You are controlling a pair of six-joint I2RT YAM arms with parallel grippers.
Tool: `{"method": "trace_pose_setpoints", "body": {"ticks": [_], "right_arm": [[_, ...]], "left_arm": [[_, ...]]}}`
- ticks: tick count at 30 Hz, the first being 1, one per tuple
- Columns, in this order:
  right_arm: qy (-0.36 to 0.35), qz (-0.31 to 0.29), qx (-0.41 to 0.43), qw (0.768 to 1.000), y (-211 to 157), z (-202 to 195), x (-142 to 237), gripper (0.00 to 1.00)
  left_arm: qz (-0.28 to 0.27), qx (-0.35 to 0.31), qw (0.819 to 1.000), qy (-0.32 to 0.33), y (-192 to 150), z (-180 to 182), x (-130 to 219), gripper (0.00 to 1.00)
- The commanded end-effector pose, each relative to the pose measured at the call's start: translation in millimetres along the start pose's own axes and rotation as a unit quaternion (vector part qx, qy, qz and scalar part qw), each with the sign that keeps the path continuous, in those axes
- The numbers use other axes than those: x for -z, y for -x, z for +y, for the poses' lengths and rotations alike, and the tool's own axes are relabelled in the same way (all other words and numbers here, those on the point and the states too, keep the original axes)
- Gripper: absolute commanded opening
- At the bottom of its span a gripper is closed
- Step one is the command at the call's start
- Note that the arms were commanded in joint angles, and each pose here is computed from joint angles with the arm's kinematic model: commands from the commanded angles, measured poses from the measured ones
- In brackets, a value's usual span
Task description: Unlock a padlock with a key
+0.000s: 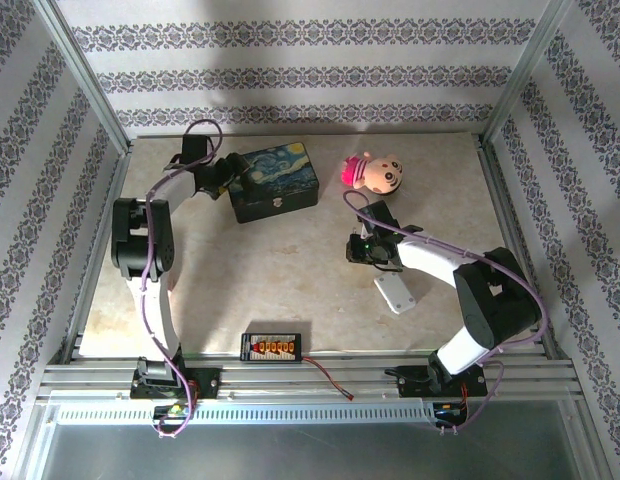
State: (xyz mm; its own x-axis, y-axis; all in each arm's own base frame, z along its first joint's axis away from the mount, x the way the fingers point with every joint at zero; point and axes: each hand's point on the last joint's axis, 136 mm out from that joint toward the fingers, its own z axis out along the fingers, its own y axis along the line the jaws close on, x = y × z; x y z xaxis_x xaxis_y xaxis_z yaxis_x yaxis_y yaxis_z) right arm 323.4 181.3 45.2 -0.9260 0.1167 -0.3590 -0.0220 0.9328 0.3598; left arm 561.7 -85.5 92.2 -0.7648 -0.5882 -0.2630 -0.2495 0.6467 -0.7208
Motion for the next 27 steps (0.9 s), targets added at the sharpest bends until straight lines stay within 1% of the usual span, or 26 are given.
{"method": "trace_pose_setpoints", "body": {"ticks": [1, 7, 14, 16, 19, 21, 23, 25, 27], "right_arm": [[0.011, 0.006, 0.02, 1.0, 6, 8, -2, 0.0], [0.003, 0.026, 0.033, 0.999, 8, 4, -11, 0.0], [-0.002, 0.057, 0.048, 0.997, 13, 0, -18, 0.0], [-0.008, 0.067, 0.052, 0.996, 14, -1, -20, 0.01], [-0.018, 0.078, 0.054, 0.995, 14, -5, -25, 0.07], [-0.026, 0.082, 0.054, 0.995, 15, -8, -28, 0.09], [-0.031, 0.087, 0.056, 0.994, 14, -10, -31, 0.14], [-0.036, 0.089, 0.056, 0.994, 14, -12, -33, 0.21], [-0.04, 0.09, 0.059, 0.993, 14, -13, -33, 0.31]], "left_arm": [[0.026, -0.029, 0.994, -0.1, 6, -39, -11, 0.86], [0.041, -0.034, 0.993, -0.108, 7, -40, -24, 0.86], [0.03, -0.036, 0.995, -0.092, 13, -39, -15, 1.0], [0.023, -0.038, 0.996, -0.082, 13, -39, -8, 0.99], [0.006, -0.039, 0.997, -0.063, 12, -35, 6, 0.99], [-0.003, -0.038, 0.998, -0.044, 7, -27, 13, 0.99], [-0.014, -0.035, 0.999, -0.029, -2, -17, 22, 0.99], [-0.019, -0.028, 0.999, -0.012, -13, -4, 28, 0.99], [-0.016, -0.025, 1.0, 0.0, -26, 6, 31, 0.99]]}}
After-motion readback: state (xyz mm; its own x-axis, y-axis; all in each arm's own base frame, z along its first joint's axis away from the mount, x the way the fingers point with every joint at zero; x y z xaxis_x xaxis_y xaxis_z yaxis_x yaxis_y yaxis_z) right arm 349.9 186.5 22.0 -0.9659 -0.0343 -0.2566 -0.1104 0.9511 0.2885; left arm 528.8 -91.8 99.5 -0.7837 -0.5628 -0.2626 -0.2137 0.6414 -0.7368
